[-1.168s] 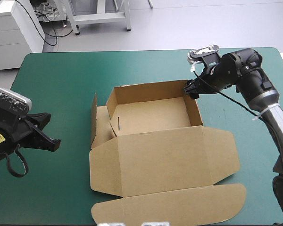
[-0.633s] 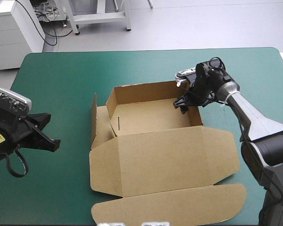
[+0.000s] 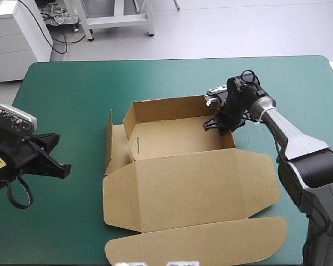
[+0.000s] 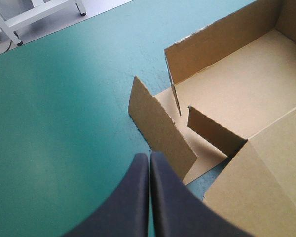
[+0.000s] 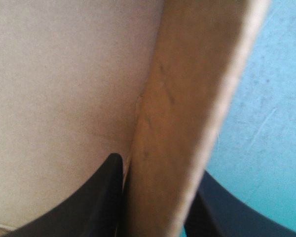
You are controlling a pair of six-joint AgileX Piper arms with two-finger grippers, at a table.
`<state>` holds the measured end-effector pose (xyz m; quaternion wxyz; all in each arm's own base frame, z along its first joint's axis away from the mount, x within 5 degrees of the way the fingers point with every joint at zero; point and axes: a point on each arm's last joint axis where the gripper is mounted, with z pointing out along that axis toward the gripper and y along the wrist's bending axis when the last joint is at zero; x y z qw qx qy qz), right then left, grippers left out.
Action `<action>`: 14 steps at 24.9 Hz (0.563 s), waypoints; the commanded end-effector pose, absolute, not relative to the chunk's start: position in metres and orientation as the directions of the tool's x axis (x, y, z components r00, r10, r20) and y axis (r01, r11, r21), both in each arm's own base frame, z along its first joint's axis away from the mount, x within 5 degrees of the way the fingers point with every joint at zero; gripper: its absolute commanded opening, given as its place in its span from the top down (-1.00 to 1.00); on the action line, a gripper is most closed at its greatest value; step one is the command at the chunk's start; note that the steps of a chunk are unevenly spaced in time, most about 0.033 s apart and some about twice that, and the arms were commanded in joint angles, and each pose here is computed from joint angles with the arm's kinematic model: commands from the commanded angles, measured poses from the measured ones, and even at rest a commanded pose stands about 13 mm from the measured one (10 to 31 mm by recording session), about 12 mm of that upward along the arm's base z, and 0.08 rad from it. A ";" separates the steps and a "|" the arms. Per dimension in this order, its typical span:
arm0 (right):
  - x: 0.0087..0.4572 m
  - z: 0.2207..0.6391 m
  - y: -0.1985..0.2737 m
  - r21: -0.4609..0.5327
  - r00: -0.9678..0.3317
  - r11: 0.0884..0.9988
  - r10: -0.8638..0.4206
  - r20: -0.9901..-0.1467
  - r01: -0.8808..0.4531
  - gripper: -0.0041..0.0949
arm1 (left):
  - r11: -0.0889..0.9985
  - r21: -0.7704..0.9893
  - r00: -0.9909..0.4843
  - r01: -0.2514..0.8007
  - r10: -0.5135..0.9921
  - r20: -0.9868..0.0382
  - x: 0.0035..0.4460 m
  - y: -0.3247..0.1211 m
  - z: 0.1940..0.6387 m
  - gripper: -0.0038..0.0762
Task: Fold the box
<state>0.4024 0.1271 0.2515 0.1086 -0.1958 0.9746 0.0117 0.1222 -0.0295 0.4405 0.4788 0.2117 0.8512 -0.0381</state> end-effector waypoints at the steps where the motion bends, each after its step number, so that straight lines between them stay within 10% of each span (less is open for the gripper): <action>1: 0.398 0.283 0.126 -0.019 -0.881 0.925 -0.368 -0.298 -0.380 0.34 | 0.914 0.138 -0.383 0.382 0.293 -0.876 0.121 -0.030 0.454 0.92; 8: 0.398 0.283 0.126 -0.019 -0.881 0.925 -0.368 -0.298 -0.380 0.97 | 0.914 0.138 -0.383 0.382 0.293 -0.876 0.121 -0.030 0.454 0.92; 14: 0.398 0.283 0.126 -0.019 -0.881 0.925 -0.368 -0.298 -0.380 0.96 | 0.914 0.138 -0.383 0.382 0.293 -0.876 0.121 -0.030 0.454 0.92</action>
